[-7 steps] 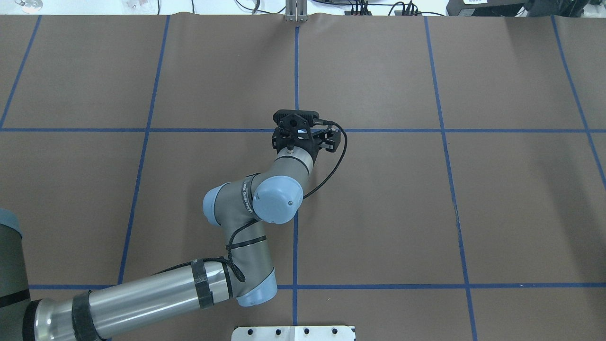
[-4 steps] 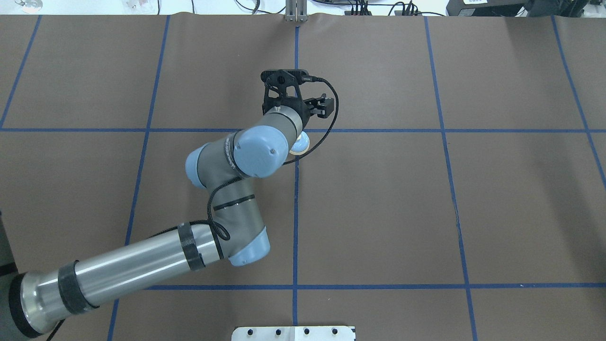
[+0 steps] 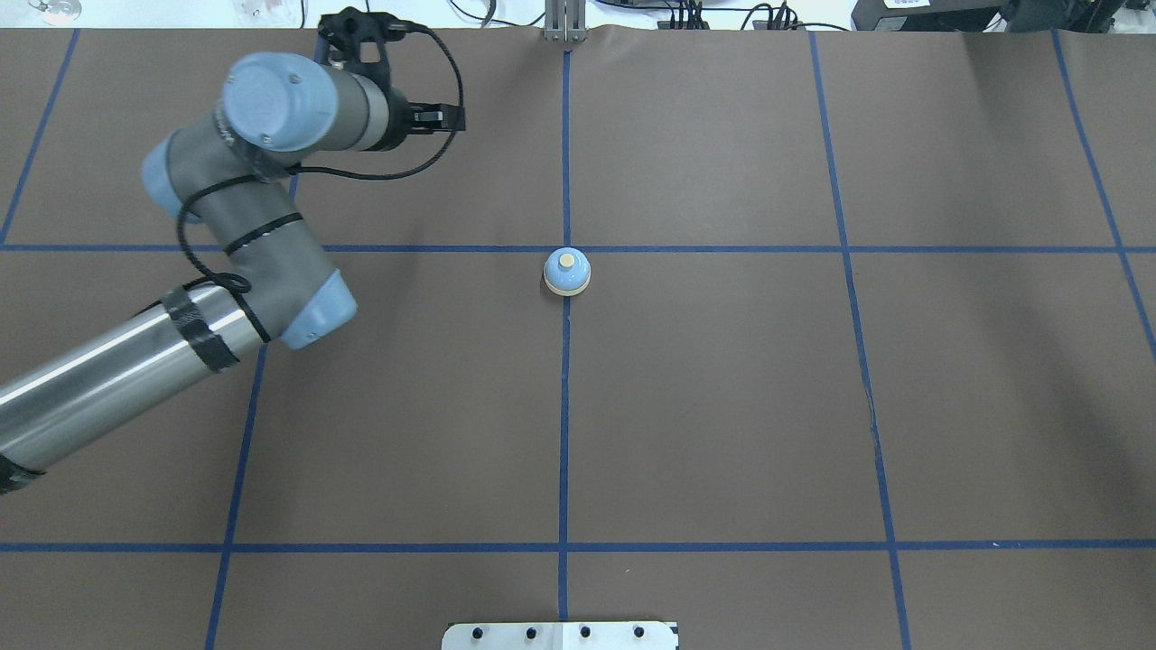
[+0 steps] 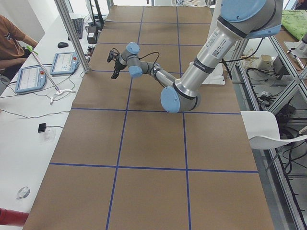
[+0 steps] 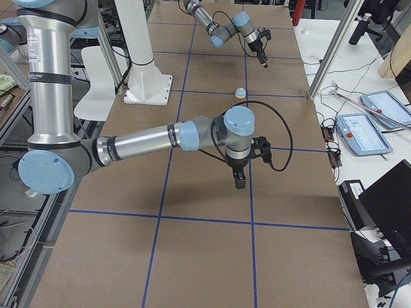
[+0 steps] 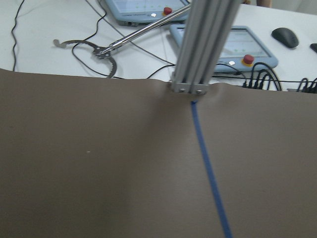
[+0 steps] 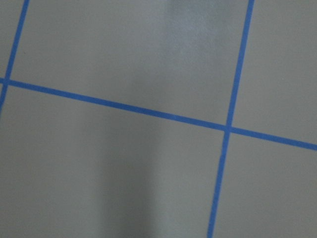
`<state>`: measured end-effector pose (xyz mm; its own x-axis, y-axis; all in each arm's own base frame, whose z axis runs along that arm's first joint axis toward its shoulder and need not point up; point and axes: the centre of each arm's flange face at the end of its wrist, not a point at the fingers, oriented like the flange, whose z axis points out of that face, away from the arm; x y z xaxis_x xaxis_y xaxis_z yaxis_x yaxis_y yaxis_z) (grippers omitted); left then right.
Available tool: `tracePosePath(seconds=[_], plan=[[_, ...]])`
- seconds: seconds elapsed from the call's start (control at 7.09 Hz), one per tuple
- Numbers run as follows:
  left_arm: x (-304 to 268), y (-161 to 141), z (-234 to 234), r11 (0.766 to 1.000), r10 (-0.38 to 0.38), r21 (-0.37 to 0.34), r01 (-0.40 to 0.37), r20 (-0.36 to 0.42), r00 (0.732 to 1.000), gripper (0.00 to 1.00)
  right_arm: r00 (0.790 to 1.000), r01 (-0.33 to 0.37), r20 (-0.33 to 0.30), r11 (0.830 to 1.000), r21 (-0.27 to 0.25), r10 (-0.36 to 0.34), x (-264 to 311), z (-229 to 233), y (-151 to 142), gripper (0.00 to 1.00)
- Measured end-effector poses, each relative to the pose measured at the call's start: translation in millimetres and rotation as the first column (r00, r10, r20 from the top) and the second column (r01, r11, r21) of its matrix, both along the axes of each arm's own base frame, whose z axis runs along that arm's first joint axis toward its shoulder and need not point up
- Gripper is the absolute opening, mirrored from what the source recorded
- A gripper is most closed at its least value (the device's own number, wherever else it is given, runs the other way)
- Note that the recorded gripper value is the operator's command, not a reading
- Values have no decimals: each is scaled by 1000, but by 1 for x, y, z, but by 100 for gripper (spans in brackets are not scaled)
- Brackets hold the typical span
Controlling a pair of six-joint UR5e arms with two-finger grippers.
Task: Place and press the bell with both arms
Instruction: 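Withdraw the left gripper while moving the right gripper above the bell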
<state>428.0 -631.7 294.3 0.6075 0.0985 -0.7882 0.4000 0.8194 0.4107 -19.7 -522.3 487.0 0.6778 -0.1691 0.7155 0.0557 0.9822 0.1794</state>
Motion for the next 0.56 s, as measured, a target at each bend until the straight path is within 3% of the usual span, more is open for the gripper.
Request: tracePosePath(seconds=[0.28, 0.42, 0.56], plan=[[-86, 9, 74, 996, 79, -43, -76, 54, 995, 100, 999, -32, 39, 997, -77, 35, -112, -87, -34, 100], [-125, 27, 112, 992, 113, -72, -107, 88, 990, 100, 997, -69, 35, 991, -116, 73, -182, -136, -37, 90], [-159, 51, 149, 986, 150, -101, -136, 147, 978, 100, 993, -112, 19, 985, -134, 116, -249, -179, -29, 61]])
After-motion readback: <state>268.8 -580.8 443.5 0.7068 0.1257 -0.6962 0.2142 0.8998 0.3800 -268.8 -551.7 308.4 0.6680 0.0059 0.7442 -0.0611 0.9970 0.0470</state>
